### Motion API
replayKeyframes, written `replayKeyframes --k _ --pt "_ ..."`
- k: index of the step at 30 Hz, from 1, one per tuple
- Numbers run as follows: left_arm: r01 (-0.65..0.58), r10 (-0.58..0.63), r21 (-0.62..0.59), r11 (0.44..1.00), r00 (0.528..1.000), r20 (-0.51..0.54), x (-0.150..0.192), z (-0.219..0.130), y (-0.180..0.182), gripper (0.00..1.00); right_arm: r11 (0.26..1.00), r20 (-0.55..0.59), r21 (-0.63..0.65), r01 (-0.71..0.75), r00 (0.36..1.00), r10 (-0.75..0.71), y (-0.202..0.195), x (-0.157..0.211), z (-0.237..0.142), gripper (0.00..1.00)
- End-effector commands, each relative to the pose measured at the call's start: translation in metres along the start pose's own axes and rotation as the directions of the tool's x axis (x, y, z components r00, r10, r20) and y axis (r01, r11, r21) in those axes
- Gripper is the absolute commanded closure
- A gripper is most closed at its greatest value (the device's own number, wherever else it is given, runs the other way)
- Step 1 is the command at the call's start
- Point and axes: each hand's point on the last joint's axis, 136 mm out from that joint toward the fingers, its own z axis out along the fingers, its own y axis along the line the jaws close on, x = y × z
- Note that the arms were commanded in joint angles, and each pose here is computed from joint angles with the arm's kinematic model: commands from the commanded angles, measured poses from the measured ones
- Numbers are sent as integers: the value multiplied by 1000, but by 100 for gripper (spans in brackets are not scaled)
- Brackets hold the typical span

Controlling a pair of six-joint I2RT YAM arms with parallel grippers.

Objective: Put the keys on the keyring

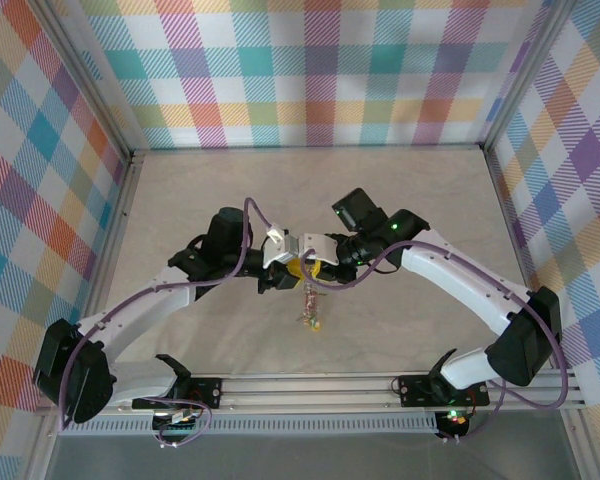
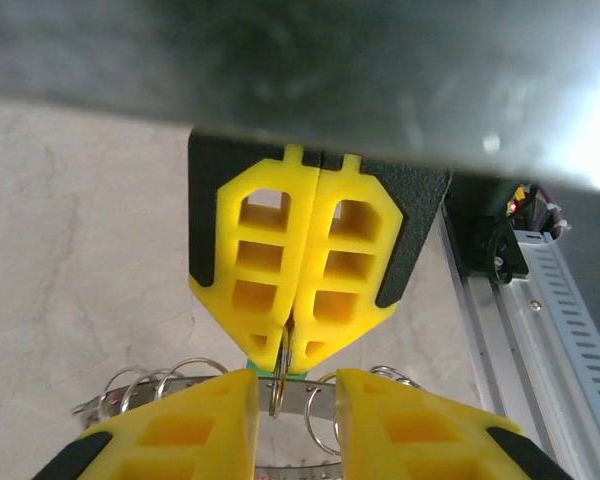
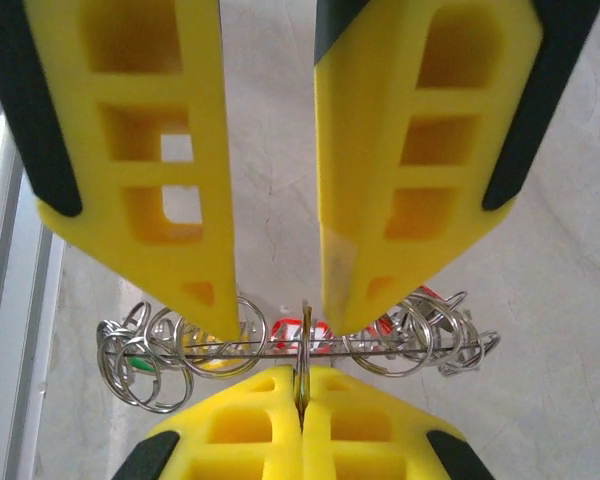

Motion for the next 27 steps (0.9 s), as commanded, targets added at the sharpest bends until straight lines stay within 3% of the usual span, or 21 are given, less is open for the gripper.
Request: replayKeyframes --k 1,5,20,23,27 --pt "-38 36 52 998 999 26 -5 3 -8 75 1000 91 -5 18 996 -17 3 -22 -11 100" --pt "-43 42 47 998 999 12 -3 2 -8 86 1000 102 -9 12 995 -11 4 -24 -11 100" --pt "-36 37 23 999 999 -27 -2 5 -4 92 1000 138 -22 8 990 -5 6 -30 -12 100" --pt "-32 33 18 999 999 -34 -1 6 -3 92 1000 139 -22 5 990 -2 7 -29 -11 100" --pt "-29 30 28 999 999 -35 0 8 -4 83 1000 143 -23 5 990 -2 7 -29 -10 100"
